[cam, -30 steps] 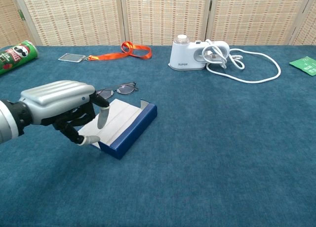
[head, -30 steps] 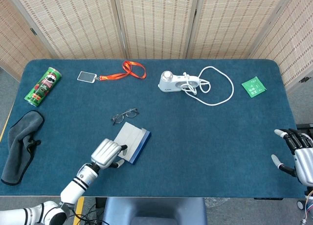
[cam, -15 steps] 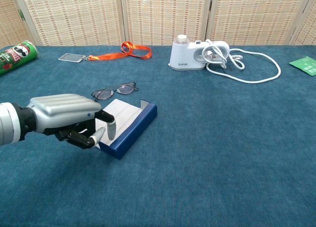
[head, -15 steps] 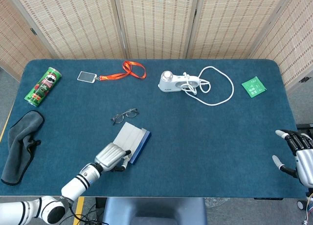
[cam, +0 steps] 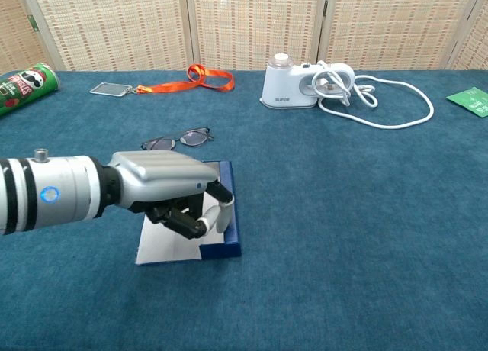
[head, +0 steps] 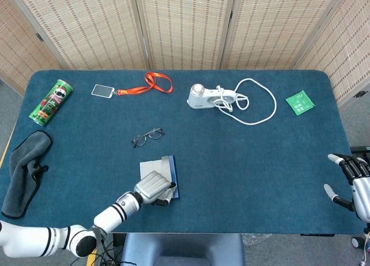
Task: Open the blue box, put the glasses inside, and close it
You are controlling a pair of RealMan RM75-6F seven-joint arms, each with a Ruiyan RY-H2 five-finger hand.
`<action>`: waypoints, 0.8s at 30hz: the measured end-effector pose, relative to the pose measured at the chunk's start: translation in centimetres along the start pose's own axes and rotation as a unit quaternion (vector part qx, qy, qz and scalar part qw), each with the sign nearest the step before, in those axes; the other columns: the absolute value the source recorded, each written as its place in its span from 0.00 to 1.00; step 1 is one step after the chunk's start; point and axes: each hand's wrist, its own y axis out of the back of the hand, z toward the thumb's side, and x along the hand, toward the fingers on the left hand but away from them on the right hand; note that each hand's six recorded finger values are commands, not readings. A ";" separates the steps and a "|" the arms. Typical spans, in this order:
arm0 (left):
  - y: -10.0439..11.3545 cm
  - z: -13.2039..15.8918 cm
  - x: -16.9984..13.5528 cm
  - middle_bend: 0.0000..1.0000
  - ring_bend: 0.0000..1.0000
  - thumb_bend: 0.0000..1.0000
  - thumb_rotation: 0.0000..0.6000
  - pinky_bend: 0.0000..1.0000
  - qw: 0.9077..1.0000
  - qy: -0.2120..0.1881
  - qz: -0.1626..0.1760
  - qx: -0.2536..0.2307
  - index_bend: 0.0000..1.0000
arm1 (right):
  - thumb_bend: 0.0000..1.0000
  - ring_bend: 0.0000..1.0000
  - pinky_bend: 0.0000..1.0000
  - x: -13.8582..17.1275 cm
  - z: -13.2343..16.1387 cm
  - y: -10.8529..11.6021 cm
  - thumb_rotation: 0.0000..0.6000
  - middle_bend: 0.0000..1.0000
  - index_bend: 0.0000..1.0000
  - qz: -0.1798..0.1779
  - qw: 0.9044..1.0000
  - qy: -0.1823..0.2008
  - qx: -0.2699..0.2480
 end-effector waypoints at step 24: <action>2.6 -4.0 5.3 0.92 0.86 0.77 0.59 0.93 0.997 0.064 0.018 -0.027 0.19 | 0.28 0.23 0.22 0.1 -0.2 0.4 1.00 0.22 0.19 -0.007 1.000 -0.006 0.001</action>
